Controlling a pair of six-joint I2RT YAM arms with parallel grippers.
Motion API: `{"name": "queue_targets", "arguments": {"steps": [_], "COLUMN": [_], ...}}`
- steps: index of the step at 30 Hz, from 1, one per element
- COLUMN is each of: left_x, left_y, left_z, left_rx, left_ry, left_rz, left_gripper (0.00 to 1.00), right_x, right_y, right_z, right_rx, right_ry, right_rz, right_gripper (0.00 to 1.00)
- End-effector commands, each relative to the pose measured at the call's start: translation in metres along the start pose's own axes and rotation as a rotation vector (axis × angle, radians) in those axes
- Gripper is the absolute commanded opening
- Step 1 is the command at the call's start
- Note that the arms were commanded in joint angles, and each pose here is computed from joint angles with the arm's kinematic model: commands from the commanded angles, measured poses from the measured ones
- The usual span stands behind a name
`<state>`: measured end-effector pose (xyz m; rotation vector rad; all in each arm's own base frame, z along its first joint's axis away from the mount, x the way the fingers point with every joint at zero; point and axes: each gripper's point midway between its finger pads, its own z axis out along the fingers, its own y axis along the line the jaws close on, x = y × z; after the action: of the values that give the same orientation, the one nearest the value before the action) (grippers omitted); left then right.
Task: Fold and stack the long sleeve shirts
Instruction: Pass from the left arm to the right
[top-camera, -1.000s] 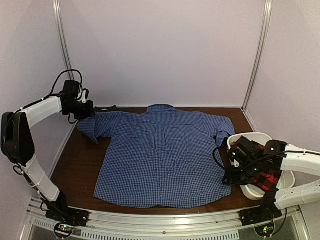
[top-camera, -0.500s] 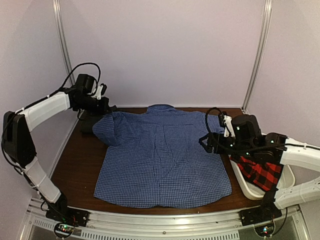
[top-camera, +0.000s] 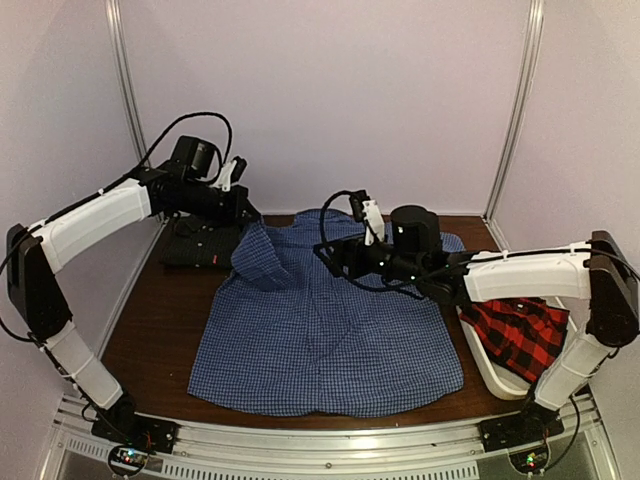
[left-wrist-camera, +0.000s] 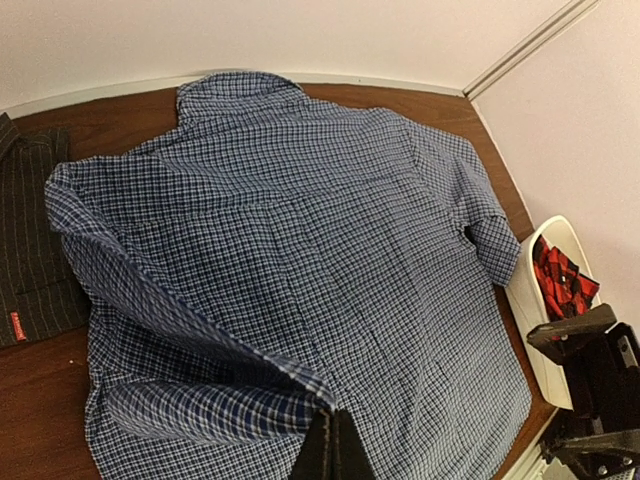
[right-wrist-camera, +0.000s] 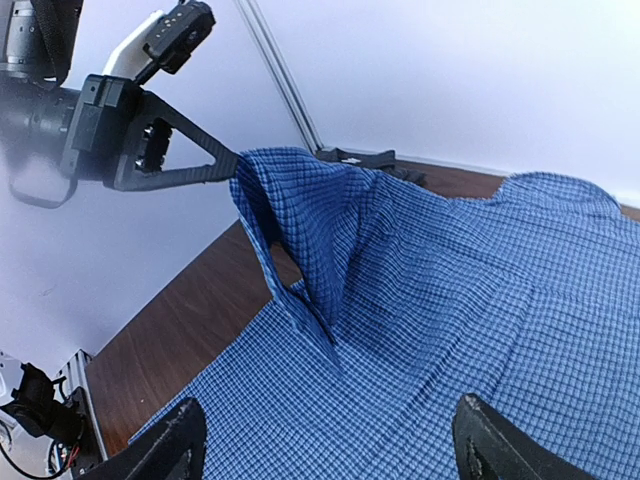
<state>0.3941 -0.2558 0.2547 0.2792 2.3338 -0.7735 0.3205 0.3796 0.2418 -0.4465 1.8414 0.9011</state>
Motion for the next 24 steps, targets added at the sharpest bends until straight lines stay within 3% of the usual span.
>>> {"name": "queue_targets", "arguments": {"steps": [1, 18, 24], "left_x": [-0.020, -0.020, -0.023], "left_y": [-0.023, -0.038, -0.036], "left_z": [-0.009, -0.002, 0.001], "left_rx": [0.059, 0.104, 0.091], "left_ry": [-0.064, -0.053, -0.065], "left_rz": [-0.010, -0.021, -0.040], "left_gripper": [0.00, 0.00, 0.00], "right_x": [-0.024, 0.024, 0.034], "right_y": [0.035, 0.049, 0.047], "right_z": [0.027, 0.122, 0.135], "right_rx": [-0.166, -0.280, -0.295], "right_ry": [-0.079, 0.050, 0.087], "right_rz": [-0.074, -0.093, -0.071], "right_gripper": [0.86, 0.79, 0.57]}}
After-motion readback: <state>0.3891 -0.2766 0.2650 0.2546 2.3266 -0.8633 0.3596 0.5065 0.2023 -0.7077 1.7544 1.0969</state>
